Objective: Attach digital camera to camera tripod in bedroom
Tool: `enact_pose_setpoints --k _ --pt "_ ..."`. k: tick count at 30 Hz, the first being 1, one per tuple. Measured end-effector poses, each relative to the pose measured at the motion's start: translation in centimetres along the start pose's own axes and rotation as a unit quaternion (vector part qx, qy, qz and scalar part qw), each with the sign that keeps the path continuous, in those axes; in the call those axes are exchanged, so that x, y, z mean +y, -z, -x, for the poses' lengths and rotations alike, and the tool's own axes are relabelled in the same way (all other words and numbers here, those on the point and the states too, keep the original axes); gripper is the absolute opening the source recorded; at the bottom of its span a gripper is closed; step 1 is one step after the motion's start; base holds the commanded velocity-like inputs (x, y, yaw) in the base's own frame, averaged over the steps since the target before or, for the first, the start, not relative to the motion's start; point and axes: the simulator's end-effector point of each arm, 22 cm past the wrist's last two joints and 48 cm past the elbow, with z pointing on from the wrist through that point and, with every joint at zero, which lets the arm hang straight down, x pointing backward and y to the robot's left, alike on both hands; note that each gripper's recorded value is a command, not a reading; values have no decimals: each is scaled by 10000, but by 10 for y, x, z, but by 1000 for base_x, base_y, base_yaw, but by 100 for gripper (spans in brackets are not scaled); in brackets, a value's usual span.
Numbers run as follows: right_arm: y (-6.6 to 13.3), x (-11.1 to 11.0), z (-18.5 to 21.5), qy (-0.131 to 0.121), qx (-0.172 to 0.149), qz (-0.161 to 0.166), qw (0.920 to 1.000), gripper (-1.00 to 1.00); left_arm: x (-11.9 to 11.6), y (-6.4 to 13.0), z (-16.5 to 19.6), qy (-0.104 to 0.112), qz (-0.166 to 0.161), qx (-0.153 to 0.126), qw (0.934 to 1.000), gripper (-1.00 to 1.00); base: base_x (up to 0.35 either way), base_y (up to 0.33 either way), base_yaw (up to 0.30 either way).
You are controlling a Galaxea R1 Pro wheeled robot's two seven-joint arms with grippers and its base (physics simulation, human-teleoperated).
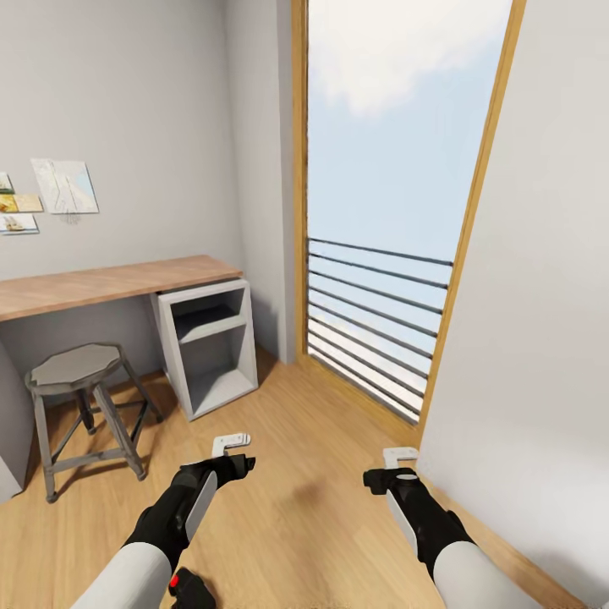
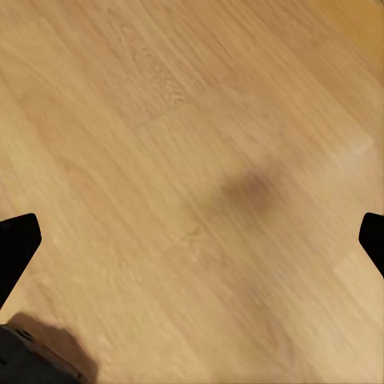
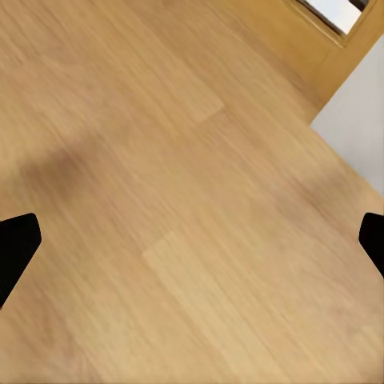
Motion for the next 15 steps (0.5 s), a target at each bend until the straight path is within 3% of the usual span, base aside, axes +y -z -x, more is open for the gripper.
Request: enact_pose_setpoints --k 15 --pt "-17 3 -31 3 30 10 10000 100 6 -17 -29 9 0 -7 10000 100 0 0 0"
